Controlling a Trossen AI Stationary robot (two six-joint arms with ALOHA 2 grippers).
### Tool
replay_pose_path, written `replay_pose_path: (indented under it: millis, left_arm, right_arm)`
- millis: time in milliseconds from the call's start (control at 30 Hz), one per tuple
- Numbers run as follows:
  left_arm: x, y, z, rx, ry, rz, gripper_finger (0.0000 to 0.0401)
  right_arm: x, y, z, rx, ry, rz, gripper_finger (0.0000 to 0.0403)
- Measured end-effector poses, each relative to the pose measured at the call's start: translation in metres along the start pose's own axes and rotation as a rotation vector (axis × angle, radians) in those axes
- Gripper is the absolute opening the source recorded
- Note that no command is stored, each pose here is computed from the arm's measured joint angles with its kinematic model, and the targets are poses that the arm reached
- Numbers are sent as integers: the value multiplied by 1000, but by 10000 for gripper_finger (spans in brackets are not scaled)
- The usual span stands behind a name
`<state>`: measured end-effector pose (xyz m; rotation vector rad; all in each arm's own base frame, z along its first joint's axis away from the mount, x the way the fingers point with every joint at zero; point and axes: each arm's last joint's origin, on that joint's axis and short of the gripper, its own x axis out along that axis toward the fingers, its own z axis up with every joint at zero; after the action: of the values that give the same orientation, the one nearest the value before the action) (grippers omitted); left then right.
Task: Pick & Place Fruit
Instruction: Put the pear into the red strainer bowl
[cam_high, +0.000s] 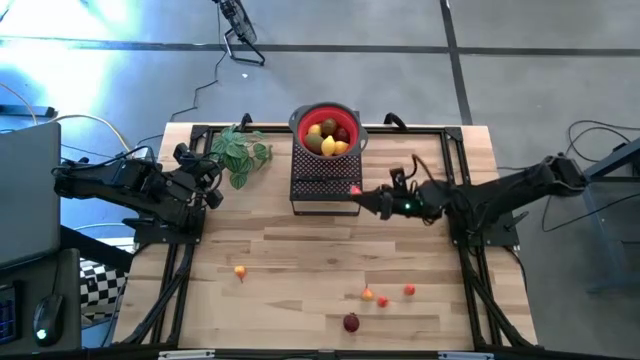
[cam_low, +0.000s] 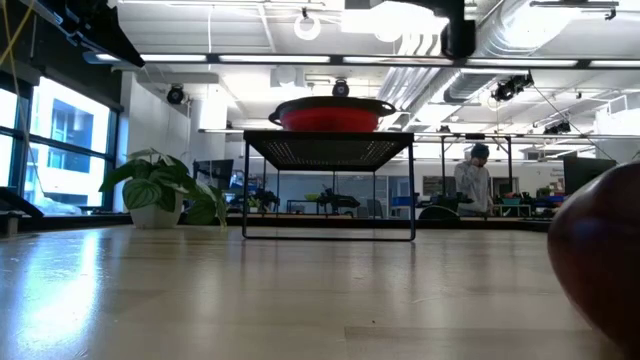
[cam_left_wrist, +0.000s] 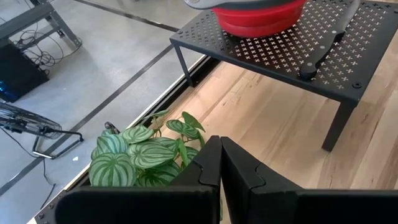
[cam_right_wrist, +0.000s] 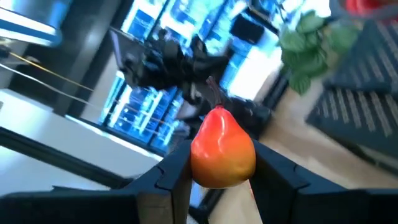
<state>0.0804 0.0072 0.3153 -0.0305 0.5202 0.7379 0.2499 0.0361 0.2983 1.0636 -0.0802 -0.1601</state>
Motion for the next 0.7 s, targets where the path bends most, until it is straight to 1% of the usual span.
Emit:
replay_pose_path:
  millis: [100,267,367,533,633,700]
  left_arm:
    - [0,0,0,0,0,0,0]
    - [0,0,0,1,1,1,0]
    - [0,0,0,2,1,1,0]
    - [0,0,0,2,2,1,0]
    - [0,0,0,2,2,1,0]
    - [0,0,0,2,2,1,0]
  right_arm:
    - [3,5,11,-54,-32,15,126]
    - [8,21,34,-171,-111,42,125]
    - [14,31,48,-244,-156,34,125]
    - [32,45,66,-361,-156,-3,124]
    - [47,50,74,-422,-122,-53,125]
    - [58,51,79,-461,-89,-112,125]
